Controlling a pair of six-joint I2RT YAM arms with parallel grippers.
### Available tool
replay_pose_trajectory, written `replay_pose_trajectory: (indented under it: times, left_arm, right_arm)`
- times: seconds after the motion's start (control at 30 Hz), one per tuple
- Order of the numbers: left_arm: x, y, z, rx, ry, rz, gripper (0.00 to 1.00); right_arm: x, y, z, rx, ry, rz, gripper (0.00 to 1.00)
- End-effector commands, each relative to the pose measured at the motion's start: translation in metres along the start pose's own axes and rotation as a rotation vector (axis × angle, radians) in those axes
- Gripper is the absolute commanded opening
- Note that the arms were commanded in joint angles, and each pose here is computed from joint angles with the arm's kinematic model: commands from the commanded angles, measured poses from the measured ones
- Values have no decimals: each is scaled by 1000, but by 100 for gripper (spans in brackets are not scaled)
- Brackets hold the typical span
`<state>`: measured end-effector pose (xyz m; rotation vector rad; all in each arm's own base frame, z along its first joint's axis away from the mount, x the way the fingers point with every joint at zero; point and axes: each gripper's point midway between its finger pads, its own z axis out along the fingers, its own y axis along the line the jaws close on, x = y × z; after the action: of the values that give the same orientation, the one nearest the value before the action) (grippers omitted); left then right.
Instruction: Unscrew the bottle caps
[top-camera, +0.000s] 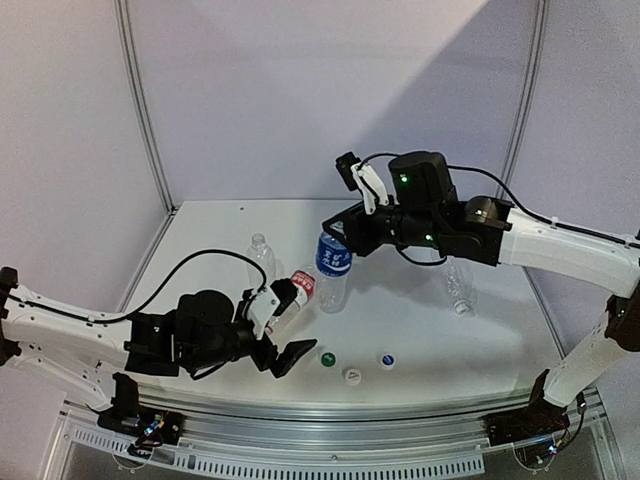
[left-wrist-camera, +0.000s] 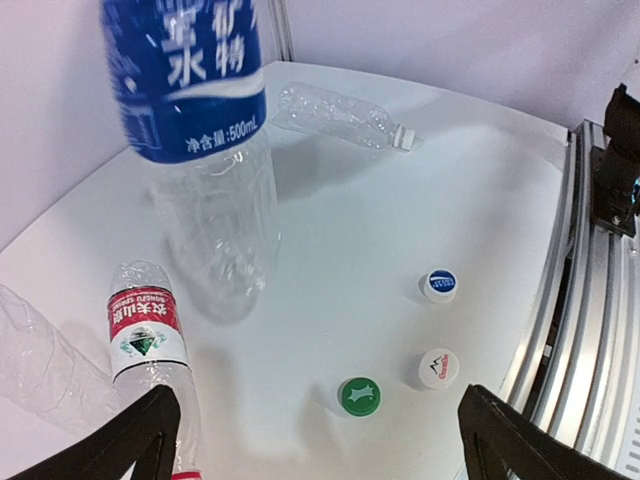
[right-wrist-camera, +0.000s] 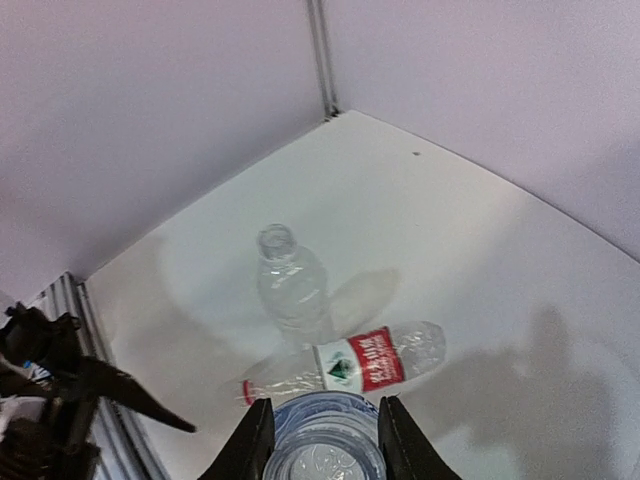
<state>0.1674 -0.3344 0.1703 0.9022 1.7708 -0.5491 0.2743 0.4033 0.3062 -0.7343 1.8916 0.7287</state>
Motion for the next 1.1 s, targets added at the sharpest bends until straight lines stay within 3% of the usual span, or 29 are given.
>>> replay_pose_trajectory:
  times: [0.0, 0.23, 0.8, 0.97, 1.07]
  left_arm:
    - [-9, 10, -5, -41, -23, -15, 99]
    - [-12, 14, -9, -52, -41, -16, 99]
    - [-13, 11, -10, -35, -44, -16, 99]
    - [-14, 11, -11, -32, -46, -15, 99]
    - [-14, 11, -11, -30, -44, -15, 99]
  right_arm:
    - [25, -60, 25, 201, 110, -2, 0]
    - [23, -90, 57, 306, 122, -25, 0]
    - [38, -127, 98, 315, 124, 38, 4]
    - [40, -131, 106, 319, 137, 40, 7]
    - [44, -134, 109, 323, 143, 45, 19]
